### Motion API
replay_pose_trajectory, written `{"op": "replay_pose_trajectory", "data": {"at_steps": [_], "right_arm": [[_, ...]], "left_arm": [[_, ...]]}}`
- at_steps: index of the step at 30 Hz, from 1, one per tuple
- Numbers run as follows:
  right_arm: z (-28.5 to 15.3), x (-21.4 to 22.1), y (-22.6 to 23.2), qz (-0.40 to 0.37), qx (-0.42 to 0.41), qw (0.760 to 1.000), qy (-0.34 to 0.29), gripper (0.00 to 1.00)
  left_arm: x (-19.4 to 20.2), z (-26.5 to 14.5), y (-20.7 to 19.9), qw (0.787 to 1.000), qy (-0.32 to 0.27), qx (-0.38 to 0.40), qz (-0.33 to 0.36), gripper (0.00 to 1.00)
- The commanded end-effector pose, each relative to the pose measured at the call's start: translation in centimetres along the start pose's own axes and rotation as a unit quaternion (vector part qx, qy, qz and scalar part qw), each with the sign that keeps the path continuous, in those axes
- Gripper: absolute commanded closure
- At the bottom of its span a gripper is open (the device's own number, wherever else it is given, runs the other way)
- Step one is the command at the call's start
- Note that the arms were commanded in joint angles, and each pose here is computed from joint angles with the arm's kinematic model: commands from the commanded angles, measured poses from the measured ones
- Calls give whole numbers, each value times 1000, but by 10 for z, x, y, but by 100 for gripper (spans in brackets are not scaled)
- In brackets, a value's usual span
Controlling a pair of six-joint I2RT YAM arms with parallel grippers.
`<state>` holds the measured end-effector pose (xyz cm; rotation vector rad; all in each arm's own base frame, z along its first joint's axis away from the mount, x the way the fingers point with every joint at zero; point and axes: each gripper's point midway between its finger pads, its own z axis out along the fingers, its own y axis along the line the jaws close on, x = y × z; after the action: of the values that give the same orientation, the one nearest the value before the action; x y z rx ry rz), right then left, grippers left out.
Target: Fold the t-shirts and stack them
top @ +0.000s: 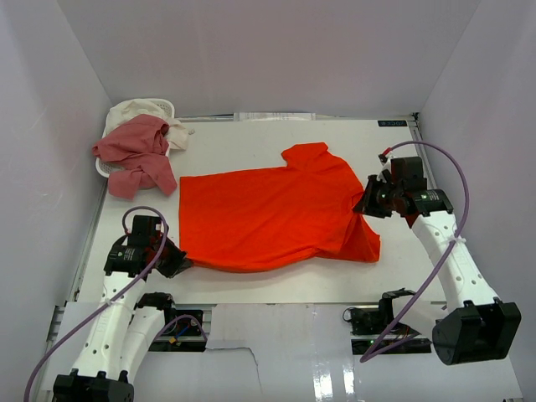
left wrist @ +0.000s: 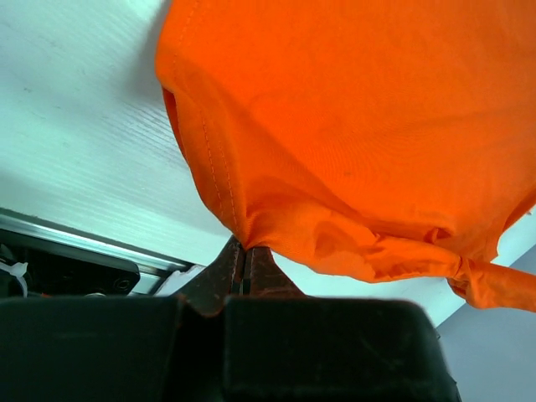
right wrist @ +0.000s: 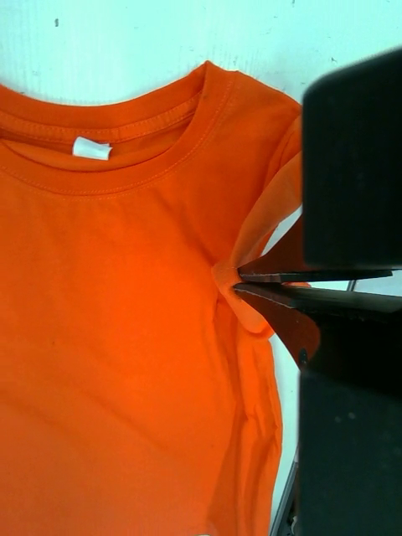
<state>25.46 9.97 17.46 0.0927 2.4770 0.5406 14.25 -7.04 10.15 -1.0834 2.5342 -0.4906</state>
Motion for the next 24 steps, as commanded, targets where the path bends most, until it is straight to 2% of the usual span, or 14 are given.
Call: {"op": "replay_pose_trajectory", "data": {"at_steps": [1, 14, 16, 24], "right_arm": [[-3, -30, 18, -36, -30, 998, -33, 92], [18, -54, 42, -71, -48, 996, -11, 92], [19, -60, 46, -74, -50, 996, -11, 92], [31, -64, 60, -89, -58, 994, 1, 92]], "left_arm": [[-10, -5, 1, 999, -28, -13, -20, 100], [-35, -12, -19, 996, -64, -16, -58, 100], [-43, -12, -16, 994, -83, -26, -60, 100], [-34, -5, -4, 993, -76, -36, -82, 100]]}}
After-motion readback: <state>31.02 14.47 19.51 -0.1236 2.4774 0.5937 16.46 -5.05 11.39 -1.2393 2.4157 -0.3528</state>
